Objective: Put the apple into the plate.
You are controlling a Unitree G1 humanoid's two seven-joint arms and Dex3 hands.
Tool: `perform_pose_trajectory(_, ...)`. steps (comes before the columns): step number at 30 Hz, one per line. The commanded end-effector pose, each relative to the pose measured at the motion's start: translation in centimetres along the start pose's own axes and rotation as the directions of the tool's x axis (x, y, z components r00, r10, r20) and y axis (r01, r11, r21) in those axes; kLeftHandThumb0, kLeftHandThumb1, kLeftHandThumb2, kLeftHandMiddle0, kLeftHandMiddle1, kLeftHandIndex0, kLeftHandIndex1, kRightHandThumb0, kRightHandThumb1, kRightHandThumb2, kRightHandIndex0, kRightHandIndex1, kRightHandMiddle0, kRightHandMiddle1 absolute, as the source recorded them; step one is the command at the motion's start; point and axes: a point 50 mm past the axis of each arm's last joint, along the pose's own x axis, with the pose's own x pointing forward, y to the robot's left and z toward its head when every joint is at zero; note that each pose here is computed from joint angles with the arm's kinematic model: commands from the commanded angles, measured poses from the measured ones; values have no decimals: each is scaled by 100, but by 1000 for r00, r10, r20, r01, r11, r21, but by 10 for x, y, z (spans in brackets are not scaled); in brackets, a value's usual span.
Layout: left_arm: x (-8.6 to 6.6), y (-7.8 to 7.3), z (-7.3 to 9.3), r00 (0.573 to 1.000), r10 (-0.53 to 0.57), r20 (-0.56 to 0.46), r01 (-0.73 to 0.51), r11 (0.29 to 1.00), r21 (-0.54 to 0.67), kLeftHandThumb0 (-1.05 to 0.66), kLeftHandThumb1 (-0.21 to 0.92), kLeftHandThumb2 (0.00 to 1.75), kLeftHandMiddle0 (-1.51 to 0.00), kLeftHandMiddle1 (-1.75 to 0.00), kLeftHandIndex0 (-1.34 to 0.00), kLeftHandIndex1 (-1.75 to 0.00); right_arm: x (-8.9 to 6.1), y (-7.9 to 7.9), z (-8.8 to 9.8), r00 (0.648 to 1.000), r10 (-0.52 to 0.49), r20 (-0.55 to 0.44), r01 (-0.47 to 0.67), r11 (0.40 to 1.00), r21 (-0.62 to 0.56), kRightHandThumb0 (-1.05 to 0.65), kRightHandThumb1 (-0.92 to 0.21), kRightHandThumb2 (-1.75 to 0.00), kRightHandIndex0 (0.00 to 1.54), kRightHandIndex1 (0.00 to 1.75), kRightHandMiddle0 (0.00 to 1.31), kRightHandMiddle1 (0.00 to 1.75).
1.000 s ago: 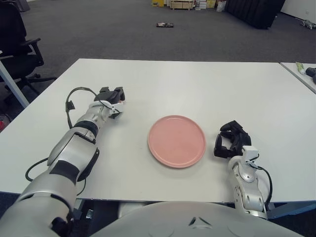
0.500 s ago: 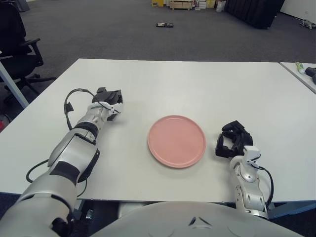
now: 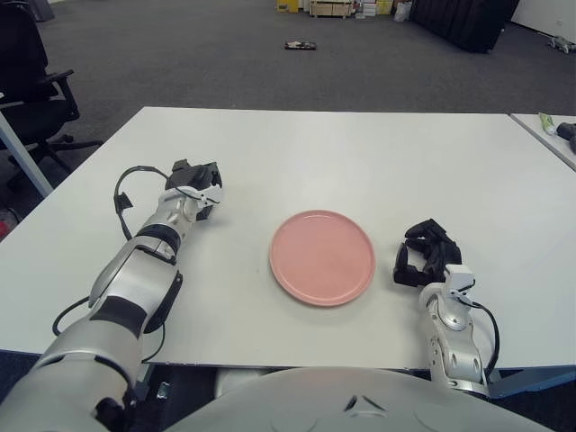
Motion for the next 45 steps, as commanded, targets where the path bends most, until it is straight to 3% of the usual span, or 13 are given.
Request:
perform_pose_trajectory(1, -4, -6, -7, 999, -8, -31, 7, 1000, -21, 0, 3, 158, -88, -154, -63, -175, -1, -2, -8, 999, -5, -53, 5, 1000, 0, -1, 9, -175, 94, 175, 74, 161)
perform_pose_trajectory(20, -3, 1, -2, 997, 71, 28, -70, 997, -33, 0, -1, 164, -89, -159, -65, -175, -1, -2, -8, 999, -4, -54, 3, 1000, -5, -1, 9, -175, 94, 175, 73, 162)
perform_pose_trajectory(32, 4, 23, 12, 983, 148, 111, -141, 988, -68, 0, -5, 169, -90, -163, -68, -175, -1, -2, -8, 998, -6, -56, 7, 1000, 12, -1, 9, -175, 94, 175, 74, 161)
perform_pose_trajectory(45, 3, 44, 31, 921, 293, 258, -263, 954, -146, 0, -7, 172, -91, -164, -69, -175, 0, -3, -9, 999, -4, -53, 4, 1000, 2, -1, 9, -175, 94, 175, 74, 161)
